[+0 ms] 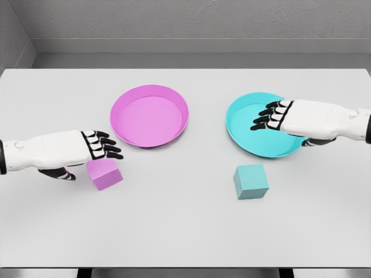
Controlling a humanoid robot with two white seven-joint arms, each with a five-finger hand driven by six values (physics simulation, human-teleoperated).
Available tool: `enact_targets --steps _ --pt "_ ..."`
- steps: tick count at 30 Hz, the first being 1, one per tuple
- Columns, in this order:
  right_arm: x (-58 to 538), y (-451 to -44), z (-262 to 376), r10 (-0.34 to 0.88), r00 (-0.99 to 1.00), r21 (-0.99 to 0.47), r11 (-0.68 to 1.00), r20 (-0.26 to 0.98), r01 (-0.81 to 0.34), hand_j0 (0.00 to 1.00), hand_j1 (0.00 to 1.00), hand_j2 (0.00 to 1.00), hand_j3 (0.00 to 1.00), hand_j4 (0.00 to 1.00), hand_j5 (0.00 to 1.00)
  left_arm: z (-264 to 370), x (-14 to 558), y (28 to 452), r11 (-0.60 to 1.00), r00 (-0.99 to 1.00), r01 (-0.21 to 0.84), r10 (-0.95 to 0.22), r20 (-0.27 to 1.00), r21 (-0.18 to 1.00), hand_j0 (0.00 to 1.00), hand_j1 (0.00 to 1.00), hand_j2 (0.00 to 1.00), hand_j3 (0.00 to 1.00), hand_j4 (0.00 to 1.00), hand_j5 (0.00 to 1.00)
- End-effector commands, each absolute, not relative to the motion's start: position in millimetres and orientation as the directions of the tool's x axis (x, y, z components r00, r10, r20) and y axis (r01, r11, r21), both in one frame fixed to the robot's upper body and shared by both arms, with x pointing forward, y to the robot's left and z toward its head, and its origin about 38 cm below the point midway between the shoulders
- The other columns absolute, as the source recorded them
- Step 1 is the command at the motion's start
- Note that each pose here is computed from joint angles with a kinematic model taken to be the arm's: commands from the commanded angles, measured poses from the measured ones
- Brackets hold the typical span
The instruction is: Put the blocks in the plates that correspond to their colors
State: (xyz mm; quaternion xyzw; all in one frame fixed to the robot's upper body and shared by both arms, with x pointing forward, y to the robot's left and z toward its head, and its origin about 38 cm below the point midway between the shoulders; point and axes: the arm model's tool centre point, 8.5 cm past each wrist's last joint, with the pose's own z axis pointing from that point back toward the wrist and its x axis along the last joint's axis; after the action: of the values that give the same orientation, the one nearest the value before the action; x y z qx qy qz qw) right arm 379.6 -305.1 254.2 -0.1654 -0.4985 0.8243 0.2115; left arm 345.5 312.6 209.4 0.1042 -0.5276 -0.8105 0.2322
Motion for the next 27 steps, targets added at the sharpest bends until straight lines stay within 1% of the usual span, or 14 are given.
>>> enact_targets --steps 1,4,8,11,16,18,22,27 --pt "372.4 -299.2 243.8 0.488 -0.872 -0.875 -0.44 -0.044 -0.202 1.0 1.0 1.0 1.0 1.0 1.0 204.0 344.8 309.2 -0.349 -0.875 0.263 -0.479 0.07 0.899 1.0 1.0 1.0 1.0 1.0 1.0" --pt "371.2 -287.3 234.3 0.45 -0.893 -0.856 -0.472 -0.029 -0.21 1.0 1.0 1.0 1.0 1.0 1.0 202.0 345.3 308.7 -0.367 -0.878 0.252 -0.476 0.052 0.895 1.0 1.0 1.0 1.0 1.0 1.0" --pt "364.8 -274.1 214.7 0.409 -0.912 -0.834 -0.498 0.014 -0.237 1.0 1.0 1.0 1.0 1.0 1.0 190.9 346.9 289.7 -0.376 -0.897 0.231 -0.439 0.047 0.897 1.0 1.0 1.0 1.0 1.0 1.0" --pt "362.1 -269.6 207.5 0.395 -0.918 -0.826 -0.506 0.031 -0.246 1.0 1.0 1.0 1.0 1.0 1.0 181.4 343.6 285.9 -0.402 -0.904 0.232 -0.425 0.044 0.886 1.0 1.0 1.0 1.0 1.0 1.0" --pt "366.0 -261.6 214.2 0.381 -0.925 -0.839 -0.497 0.019 -0.222 1.0 1.0 1.0 1.0 1.0 1.0 182.3 346.7 289.2 -0.41 -0.901 0.228 -0.433 0.032 0.883 1.0 1.0 1.0 1.0 1.0 1.0" --pt "361.0 -254.5 202.0 0.358 -0.932 -0.826 -0.511 0.048 -0.239 1.0 1.0 1.0 1.0 1.0 1.0 181.9 351.6 294.9 -0.411 -0.892 0.236 -0.451 0.028 0.88 1.0 1.0 1.0 1.0 1.0 1.0" --pt "356.9 -251.1 194.0 0.344 -0.937 -0.814 -0.525 0.065 -0.249 1.0 1.0 1.0 1.0 1.0 1.0 181.0 356.4 301.1 -0.422 -0.883 0.238 -0.468 0.015 0.875 1.0 1.0 1.0 1.0 1.0 1.0" --pt "351.0 -247.9 182.6 0.329 -0.94 -0.798 -0.541 0.091 -0.267 1.0 1.0 1.0 1.0 1.0 1.0 177.5 356.8 293.7 -0.425 -0.889 0.239 -0.457 0.021 0.873 1.0 1.0 1.0 1.0 1.0 1.0"
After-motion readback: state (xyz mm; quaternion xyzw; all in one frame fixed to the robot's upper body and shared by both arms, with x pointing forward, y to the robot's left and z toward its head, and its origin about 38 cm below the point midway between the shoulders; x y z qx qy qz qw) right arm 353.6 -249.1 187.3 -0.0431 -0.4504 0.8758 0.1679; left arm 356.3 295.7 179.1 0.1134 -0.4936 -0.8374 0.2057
